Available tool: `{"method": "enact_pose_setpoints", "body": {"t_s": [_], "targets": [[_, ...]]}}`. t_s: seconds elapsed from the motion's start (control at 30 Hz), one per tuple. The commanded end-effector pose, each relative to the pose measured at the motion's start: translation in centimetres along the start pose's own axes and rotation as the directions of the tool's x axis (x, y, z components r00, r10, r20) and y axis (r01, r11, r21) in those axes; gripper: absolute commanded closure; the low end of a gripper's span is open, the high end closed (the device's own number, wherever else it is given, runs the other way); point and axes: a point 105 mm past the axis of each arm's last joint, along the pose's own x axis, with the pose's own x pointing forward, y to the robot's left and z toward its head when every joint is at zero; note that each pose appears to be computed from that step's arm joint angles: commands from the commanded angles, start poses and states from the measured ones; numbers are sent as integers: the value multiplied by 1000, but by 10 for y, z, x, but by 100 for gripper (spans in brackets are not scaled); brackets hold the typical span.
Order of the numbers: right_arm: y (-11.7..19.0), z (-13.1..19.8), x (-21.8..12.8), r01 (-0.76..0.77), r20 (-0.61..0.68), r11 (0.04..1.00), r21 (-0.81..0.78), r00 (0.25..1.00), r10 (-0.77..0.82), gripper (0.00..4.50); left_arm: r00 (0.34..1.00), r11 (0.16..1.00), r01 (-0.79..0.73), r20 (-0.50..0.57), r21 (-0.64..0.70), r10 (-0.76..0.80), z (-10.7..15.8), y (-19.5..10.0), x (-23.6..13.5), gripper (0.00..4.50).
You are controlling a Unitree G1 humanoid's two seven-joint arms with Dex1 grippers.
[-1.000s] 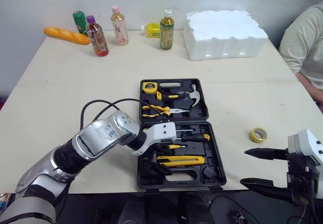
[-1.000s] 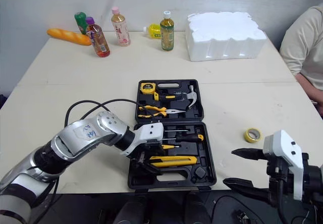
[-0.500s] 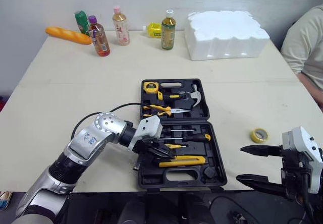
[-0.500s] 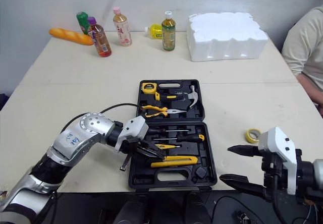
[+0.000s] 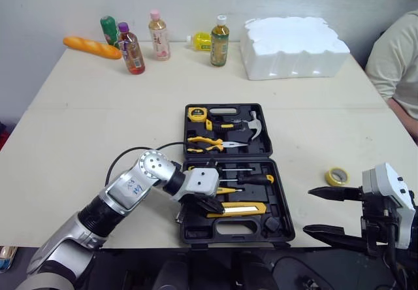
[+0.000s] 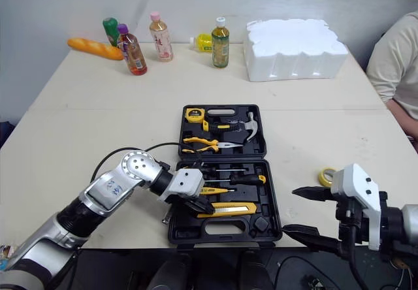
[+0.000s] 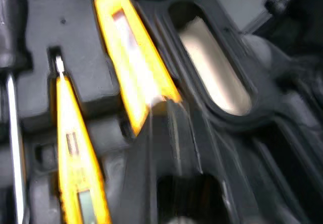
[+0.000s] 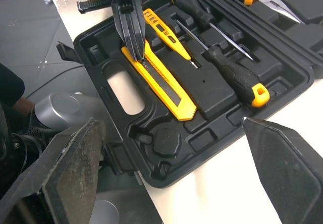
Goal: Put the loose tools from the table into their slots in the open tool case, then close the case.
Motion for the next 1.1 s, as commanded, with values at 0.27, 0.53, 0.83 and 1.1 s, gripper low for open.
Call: {"method": "enact_pose_setpoints", "body": {"t_s": [0.27, 0.53, 0.83, 1.1], "targets": [[-31, -5, -30, 200, -1, 980, 14, 980, -200, 0, 941, 967, -99, 293, -234, 168, 13, 5, -61, 384], [-79, -40, -117, 576, -68, 814, 75, 817, -572, 0, 653, 577, -681, -16, -451, 758, -66, 4, -189, 45], [-108, -79, -200, 806, -109, 569, 164, 588, -802, 0, 293, 80, -781, -250, -620, 923, -135, -59, -297, 2], [-122, -52, -185, 746, -66, 655, 120, 665, -744, 0, 428, 287, -760, -117, -583, 896, -112, -43, -274, 2]]}}
